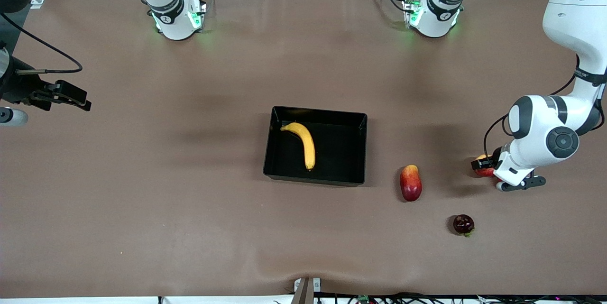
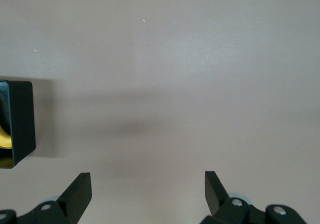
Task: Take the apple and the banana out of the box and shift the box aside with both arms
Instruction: 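Open the left gripper and move it back over the tray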
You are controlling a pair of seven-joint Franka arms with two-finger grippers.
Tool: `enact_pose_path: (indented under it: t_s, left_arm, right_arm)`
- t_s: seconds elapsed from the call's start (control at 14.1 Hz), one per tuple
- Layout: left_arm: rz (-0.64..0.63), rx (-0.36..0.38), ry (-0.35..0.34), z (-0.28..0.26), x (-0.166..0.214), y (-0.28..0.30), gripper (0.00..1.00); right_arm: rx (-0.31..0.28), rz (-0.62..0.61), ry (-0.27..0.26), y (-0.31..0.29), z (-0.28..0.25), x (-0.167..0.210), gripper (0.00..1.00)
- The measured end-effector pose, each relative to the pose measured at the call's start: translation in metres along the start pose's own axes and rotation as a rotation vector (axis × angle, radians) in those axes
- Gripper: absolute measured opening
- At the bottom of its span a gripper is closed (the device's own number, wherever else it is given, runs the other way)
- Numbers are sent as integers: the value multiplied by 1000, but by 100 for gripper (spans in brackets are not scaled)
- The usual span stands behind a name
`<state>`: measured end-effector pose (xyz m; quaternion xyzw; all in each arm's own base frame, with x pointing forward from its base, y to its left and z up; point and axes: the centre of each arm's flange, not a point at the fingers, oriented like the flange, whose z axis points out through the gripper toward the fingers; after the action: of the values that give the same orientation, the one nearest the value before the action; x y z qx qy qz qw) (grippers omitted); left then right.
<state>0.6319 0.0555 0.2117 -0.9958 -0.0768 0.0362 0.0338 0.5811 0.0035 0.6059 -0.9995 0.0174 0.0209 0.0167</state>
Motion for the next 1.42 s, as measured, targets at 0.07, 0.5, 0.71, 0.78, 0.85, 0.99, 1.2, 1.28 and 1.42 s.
enact_pose_path:
  t_s: [0.07, 0.5, 0.71, 0.78, 0.85, 0.99, 1.2, 1.28, 1.42]
  left_arm:
    - [3, -2, 4, -1, 1, 2, 76]
    - [-16, -44, 12, -2, 5, 14, 76]
    - [-14, -51, 15, -4, 6, 17, 99]
    - [-6, -53, 13, -10, 5, 23, 99]
    - [7, -52, -2, -21, 3, 31, 100]
    - [35, -47, -30, -63, -6, 53, 100]
    - [56, -72, -55, -132, -29, 84, 100]
    - [59, -74, -58, -148, -37, 94, 100]
    - [42, -87, -64, -168, -53, 124, 100]
  right_arm:
    - [0, 0, 0, 0, 0, 0, 100]
    - [0, 0, 0, 0, 0, 0, 100]
    - [0, 0, 0, 0, 0, 0, 100]
    - [0, 0, 0, 0, 0, 0, 100]
    - [0, 0, 0, 0, 0, 0, 100]
    - [0, 1, 4, 0, -1, 0, 100]
    - [0, 5, 12, 2, -2, 1, 100]
    - [0, 7, 13, 4, -3, 1, 100]
    - [0, 10, 14, 5, -3, 1, 100]
